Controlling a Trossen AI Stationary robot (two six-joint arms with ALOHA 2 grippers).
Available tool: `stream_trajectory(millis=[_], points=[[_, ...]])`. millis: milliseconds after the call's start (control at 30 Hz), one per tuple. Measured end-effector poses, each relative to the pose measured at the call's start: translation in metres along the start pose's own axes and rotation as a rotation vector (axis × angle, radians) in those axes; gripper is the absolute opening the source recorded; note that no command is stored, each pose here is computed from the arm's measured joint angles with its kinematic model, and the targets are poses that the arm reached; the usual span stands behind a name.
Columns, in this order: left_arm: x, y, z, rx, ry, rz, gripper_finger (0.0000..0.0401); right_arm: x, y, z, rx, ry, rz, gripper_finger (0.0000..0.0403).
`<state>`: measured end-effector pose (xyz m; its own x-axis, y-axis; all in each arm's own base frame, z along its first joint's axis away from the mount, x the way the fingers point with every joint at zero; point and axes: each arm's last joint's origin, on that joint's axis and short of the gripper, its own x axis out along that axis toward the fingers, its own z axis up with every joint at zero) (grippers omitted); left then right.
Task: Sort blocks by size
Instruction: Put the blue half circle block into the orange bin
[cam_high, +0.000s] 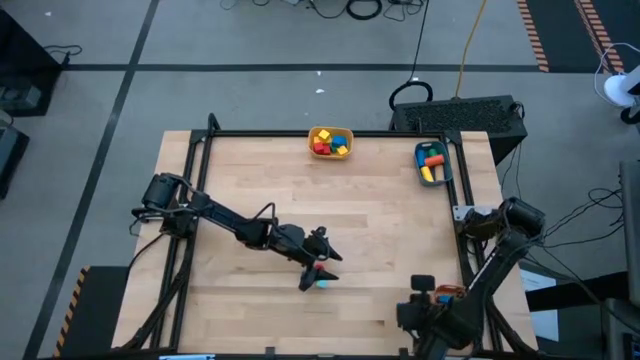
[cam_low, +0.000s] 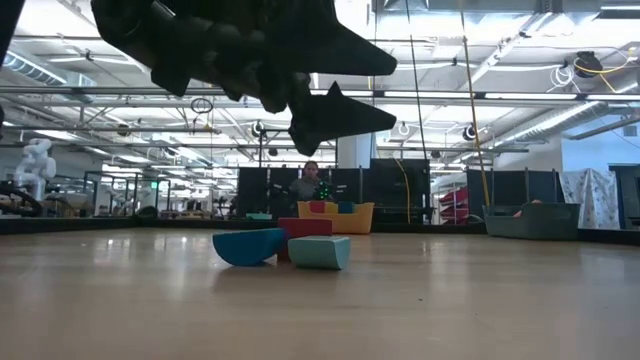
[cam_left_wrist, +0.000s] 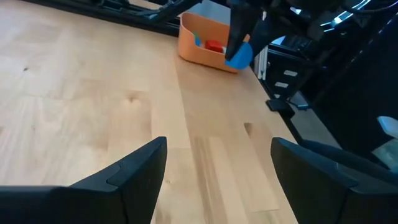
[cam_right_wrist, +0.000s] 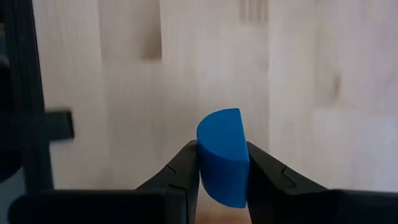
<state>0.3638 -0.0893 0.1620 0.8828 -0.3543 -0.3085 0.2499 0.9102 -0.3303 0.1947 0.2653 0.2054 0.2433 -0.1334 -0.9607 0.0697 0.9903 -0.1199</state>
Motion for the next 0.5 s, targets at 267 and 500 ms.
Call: stream_trajectory(millis=[267, 500], points=[[0.0, 0.0, 0.0, 0.0, 0.0, 0.0, 0.0287, -0.004, 0.002, -0.015, 0.079, 0.166, 0.03, 0.0084], [0.0, 0.0, 0.0, 0.001, -0.004, -0.001, 0.0287, -0.033, -0.007, -0.022, 0.078, 0.169, 0.131, 0.0084]])
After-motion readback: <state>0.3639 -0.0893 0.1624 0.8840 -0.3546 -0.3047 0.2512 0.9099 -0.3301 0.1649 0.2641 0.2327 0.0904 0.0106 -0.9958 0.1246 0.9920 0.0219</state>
